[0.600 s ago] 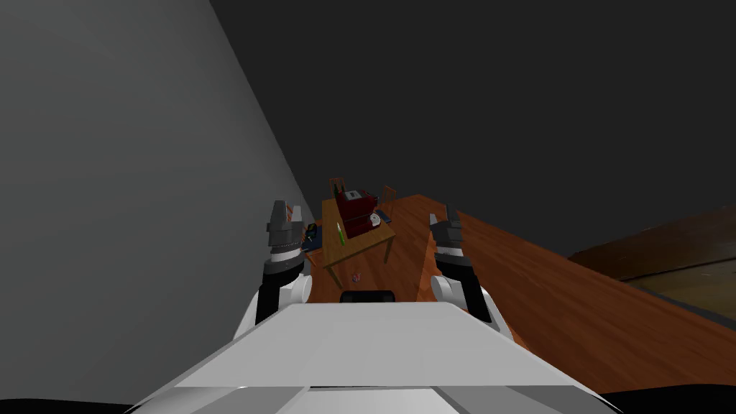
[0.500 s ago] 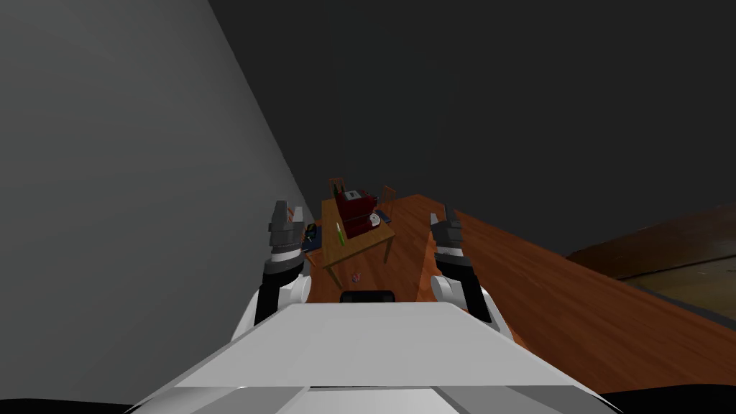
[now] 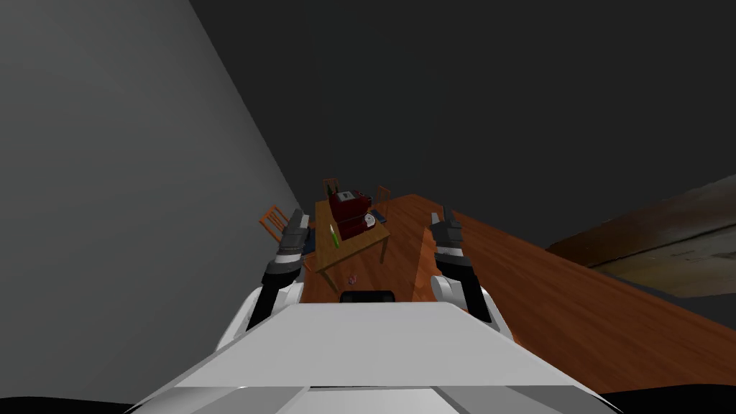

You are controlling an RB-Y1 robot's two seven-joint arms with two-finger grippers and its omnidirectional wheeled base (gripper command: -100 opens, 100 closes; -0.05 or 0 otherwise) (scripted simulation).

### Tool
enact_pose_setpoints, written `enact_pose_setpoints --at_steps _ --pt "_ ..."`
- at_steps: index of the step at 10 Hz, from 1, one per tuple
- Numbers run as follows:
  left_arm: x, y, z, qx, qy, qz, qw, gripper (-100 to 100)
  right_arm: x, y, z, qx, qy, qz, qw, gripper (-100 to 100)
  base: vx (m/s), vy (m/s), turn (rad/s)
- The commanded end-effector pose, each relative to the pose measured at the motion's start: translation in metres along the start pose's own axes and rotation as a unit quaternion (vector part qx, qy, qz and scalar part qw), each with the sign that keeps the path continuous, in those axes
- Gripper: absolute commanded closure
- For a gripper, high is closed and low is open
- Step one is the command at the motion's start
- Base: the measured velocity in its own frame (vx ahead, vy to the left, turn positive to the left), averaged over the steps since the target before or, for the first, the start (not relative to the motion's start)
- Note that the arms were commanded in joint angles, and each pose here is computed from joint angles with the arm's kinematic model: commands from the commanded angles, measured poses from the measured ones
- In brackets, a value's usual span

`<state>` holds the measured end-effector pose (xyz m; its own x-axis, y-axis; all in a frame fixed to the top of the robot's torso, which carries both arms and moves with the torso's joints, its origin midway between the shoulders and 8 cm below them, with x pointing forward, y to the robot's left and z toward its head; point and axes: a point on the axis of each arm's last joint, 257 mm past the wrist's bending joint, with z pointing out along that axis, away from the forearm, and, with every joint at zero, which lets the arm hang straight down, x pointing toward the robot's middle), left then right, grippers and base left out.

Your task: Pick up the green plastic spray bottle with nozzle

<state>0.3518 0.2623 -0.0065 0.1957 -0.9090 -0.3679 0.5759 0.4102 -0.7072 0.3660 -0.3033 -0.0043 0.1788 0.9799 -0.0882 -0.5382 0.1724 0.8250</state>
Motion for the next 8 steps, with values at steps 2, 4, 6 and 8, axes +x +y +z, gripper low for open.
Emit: enact_pose_setpoints --at_steps 2,4,6,8 --pt "0.003 0.046 -0.022 -0.062 0.039 0.027 0.9969 -100 0.000 0.000 0.000 0.000 0.000 0.000 1.0000 0 0.030 -0.067 -0.145" --pt "0.003 0.066 -0.033 -0.090 0.051 0.038 0.9939 -100 0.000 0.000 0.000 0.000 0.000 0.000 1.0000 0 0.029 -0.058 -0.070" --pt "-0.003 0.106 -0.059 -0.150 0.072 0.060 0.9842 -100 0.000 0.000 0.000 0.000 0.000 0.000 1.0000 0 0.044 -0.084 -0.164" --pt "-0.013 0.145 -0.091 -0.212 0.087 0.083 0.9698 -100 0.000 0.000 0.000 0.000 0.000 0.000 1.0000 0 0.051 -0.106 -0.193"
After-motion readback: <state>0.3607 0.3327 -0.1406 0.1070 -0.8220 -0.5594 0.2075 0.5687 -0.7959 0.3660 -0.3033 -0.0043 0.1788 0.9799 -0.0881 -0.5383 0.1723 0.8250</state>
